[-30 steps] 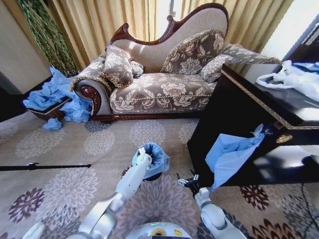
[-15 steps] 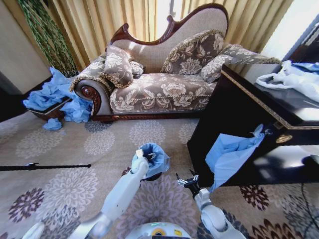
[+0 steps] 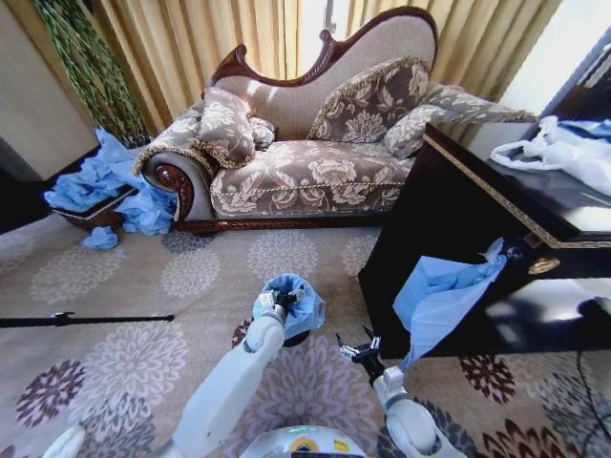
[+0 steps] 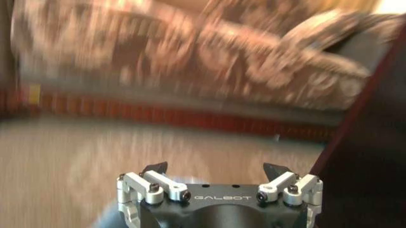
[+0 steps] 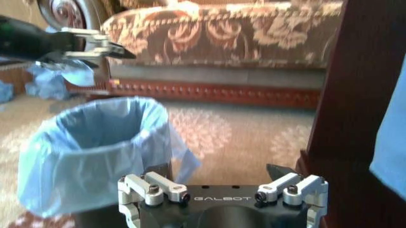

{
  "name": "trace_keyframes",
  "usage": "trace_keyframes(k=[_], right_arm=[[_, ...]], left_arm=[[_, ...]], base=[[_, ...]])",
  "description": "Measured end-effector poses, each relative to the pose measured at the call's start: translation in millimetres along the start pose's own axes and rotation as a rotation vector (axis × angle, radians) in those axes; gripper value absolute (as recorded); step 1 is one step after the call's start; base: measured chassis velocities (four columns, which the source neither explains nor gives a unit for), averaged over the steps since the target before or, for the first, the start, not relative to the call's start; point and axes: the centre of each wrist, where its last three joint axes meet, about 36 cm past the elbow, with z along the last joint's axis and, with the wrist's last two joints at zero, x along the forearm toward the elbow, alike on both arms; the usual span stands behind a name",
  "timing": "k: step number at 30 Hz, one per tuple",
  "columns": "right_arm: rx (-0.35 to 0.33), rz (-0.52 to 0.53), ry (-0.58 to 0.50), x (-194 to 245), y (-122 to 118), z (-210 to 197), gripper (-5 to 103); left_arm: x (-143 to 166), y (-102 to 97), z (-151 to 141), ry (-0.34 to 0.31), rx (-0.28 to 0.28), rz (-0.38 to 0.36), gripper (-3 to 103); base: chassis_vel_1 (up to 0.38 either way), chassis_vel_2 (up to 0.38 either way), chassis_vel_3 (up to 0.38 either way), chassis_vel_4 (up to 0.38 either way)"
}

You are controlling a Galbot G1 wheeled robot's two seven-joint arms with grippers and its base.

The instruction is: Place a garbage bag over the trash bin.

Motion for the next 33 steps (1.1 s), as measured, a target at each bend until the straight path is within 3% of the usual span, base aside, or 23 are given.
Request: trace_keyframes(k=[3, 5, 7, 8, 11, 13, 14, 20, 23, 30, 33], right_arm=[[-0.028, 0.022, -0.067, 6, 5, -9, 100], [-0.033, 0.027, -0.078, 7, 6, -10, 100], [-0.064, 0.051, -0.13, 8, 13, -16, 100], [-0.064, 0.051, -0.13, 8, 13, -16, 100], [-0.132, 0.109, -0.212, 8, 26, -30, 100], [-0.142, 0.122, -0.226, 8, 28, -32, 100], [-0.166, 0.154, -0.265, 9, 32, -35, 100], [-0.174, 0.195, -0.317, 23, 33, -39, 100], [-0.163, 0.205, -0.328, 40, 35, -35, 100], [-0.166, 0.223, -0.335, 79, 50, -30, 100], [-0.168, 0.225, -0.335, 87, 52, -28, 100]], left_arm=[[36, 19.6, 8, -0.126, -0.222, 0.058, 100], [40, 21.0, 10, -0.13, -0.238, 0.061, 100], [69, 28.2, 20, -0.131, -0.307, 0.055, 100], [69, 28.2, 20, -0.131, -0.307, 0.055, 100], [103, 39.7, 33, -0.122, -0.372, -0.008, 100], [107, 41.6, 37, -0.124, -0.384, -0.025, 100], [124, 46.0, 49, -0.118, -0.409, -0.077, 100], [168, 46.0, 66, -0.051, -0.37, -0.167, 100], [191, 38.9, 58, -0.025, -0.296, -0.198, 100], [207, 15.5, 43, -0.008, -0.223, -0.198, 100], [208, 10.9, 41, -0.012, -0.225, -0.195, 100]], base=[[0.0, 0.0, 0.0, 0.0], [0.0, 0.0, 0.0, 0.0], [0.0, 0.0, 0.0, 0.0], [0.0, 0.0, 0.0, 0.0], [0.0, 0.0, 0.0, 0.0], [0.0, 0.0, 0.0, 0.0], [0.0, 0.0, 0.0, 0.0], [0.0, 0.0, 0.0, 0.0], [0.0, 0.0, 0.0, 0.0], [0.0, 0.0, 0.0, 0.0], [0.0, 0.0, 0.0, 0.0]])
